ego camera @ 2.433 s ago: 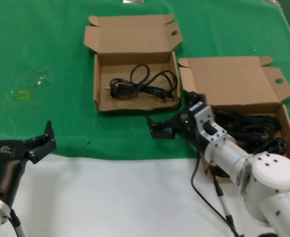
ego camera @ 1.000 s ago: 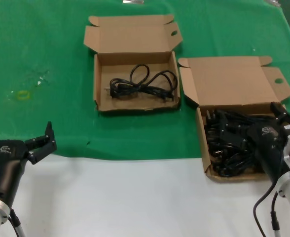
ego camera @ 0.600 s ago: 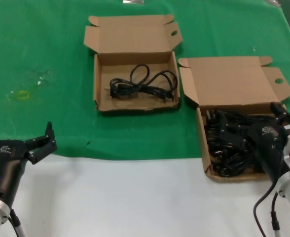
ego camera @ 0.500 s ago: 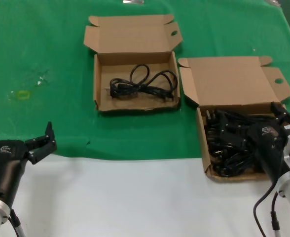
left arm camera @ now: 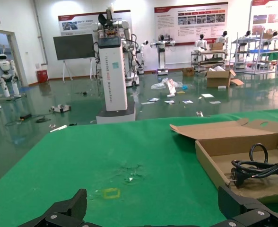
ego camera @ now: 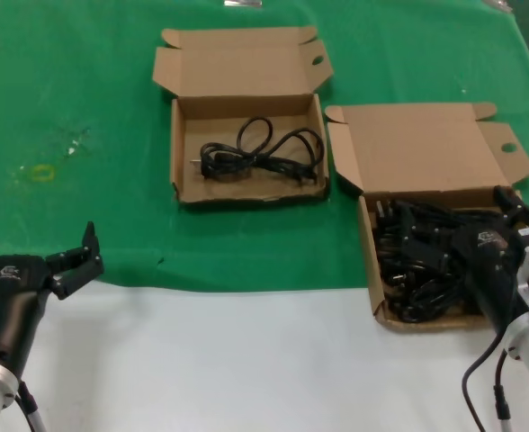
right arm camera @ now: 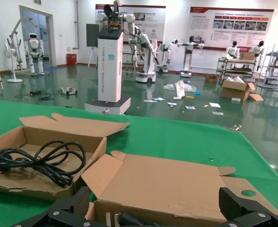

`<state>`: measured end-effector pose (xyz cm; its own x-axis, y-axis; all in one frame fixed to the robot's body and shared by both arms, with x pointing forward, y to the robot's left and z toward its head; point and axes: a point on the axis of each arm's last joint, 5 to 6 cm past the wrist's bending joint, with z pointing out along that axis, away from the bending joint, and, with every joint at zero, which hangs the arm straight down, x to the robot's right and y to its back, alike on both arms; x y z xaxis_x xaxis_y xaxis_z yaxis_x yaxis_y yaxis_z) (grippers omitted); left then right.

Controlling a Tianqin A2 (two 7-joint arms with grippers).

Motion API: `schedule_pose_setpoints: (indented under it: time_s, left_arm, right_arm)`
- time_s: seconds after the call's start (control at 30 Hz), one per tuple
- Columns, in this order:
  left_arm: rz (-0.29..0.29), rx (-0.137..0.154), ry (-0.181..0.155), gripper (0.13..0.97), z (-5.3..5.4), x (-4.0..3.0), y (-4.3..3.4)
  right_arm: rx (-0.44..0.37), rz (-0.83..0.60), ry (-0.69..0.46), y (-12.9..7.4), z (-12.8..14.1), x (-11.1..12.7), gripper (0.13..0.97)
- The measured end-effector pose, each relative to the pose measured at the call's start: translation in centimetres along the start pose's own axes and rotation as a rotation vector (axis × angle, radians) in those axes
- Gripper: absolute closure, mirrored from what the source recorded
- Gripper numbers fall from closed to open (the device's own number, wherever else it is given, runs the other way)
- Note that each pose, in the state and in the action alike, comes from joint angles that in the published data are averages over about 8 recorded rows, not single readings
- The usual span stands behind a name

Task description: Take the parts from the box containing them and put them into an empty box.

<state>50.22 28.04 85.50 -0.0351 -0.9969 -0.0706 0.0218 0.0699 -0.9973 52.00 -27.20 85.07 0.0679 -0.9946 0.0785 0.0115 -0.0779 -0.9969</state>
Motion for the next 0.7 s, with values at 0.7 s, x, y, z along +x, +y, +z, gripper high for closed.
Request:
schedule_pose_setpoints:
  time_s: [0.7]
  left_arm:
    - [0.0,0.0,0.0,0.132,0.0,0.0,0.0]
  right_arm:
    - [0.0,0.0,0.0,0.0,0.0,0.0,0.13]
